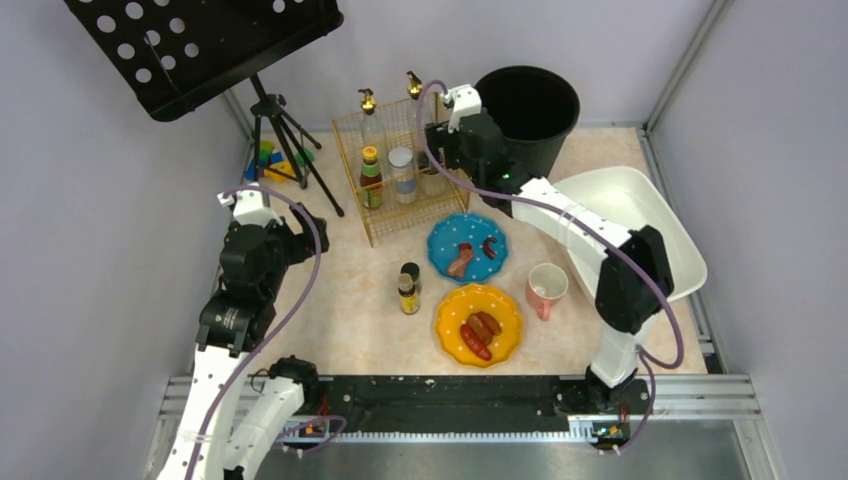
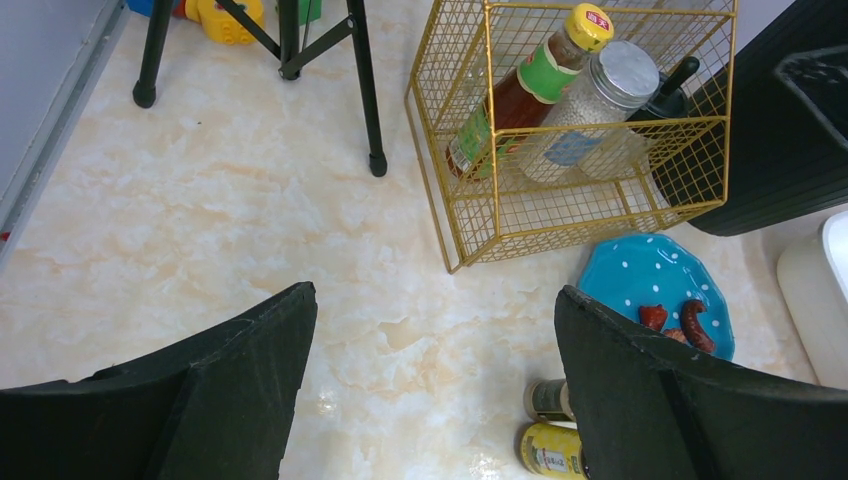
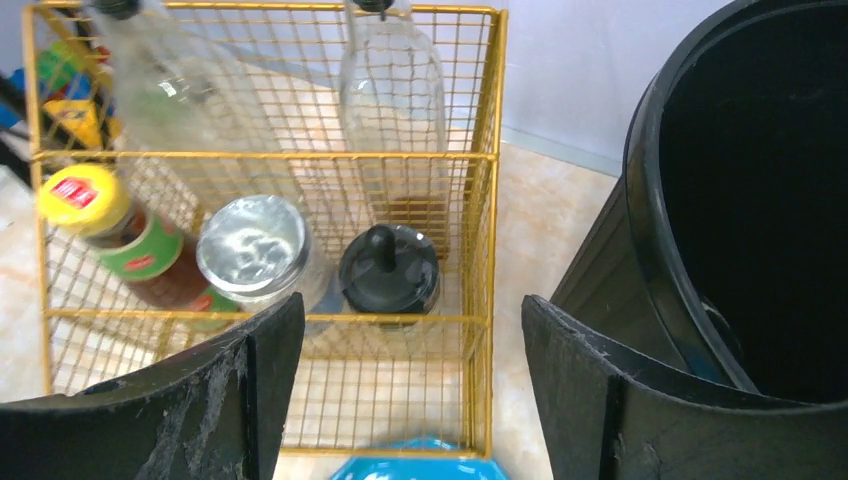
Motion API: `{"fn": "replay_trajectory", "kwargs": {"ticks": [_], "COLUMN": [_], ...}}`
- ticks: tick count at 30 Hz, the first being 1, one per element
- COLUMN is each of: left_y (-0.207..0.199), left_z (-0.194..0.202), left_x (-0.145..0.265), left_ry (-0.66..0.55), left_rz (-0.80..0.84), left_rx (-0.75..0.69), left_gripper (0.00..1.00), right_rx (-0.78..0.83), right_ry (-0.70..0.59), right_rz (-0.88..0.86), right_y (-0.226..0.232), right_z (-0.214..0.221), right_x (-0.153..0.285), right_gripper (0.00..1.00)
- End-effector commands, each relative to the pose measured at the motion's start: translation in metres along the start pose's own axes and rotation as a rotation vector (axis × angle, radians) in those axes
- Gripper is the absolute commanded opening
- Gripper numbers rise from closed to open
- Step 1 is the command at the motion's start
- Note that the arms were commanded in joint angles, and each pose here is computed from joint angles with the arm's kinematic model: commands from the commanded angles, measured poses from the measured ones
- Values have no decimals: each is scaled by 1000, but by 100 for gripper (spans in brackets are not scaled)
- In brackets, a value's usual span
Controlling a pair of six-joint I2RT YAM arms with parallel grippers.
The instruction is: Clear the kitchen counter
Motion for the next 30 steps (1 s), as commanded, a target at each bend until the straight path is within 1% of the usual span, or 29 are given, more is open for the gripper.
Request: {"fn": "replay_trajectory", "kwargs": {"ticks": [1, 5, 10, 11, 15, 19, 23, 27, 30], "left_y": [-3, -3, -4, -4, -4, -5, -5, -6, -6], "left_z": [-5, -5, -3, -3, -3, -3, -2, -3, -3], "left_x": [-2, -3, -5, -6, -6, -5, -6, -5, -5], "left_ry": [-31, -22, -5, -1, 2, 6, 11, 9, 9], "left_rz": [16, 18, 23, 26, 30, 39, 43, 48, 48], "left_rx": [9, 4, 2, 2, 1, 3, 3, 3, 3], "left_gripper": [93, 93, 93, 93, 93, 93, 93, 93, 93], "right_rx": [26, 59, 166, 191, 255, 285, 329, 400, 435], "right_ry": [-69, -88, -133, -142, -159, -176, -164, -165, -191], "right_rz": [-95, -229, -463, -525, -677, -774, -879, -935, -952], "right_y": [8, 27, 57, 64, 77, 83, 96, 111, 116], "right_z": [-23, -17, -13, -12, -2, 13, 34, 51, 63], "right_x": [47, 87, 131, 139, 162, 172, 174, 176, 177], "right_gripper": [78, 78, 77, 77, 77, 78, 79, 79, 79]}}
Point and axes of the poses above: each gripper's point midway between its finger pads, its own x axis back along the fingers, its own y axis along the line the jaws close on, z = x × y, the point moved 10 cm from there along x, back along the fingers, and after that the axes turned 13 degrees about x, right-handed, at the moved point
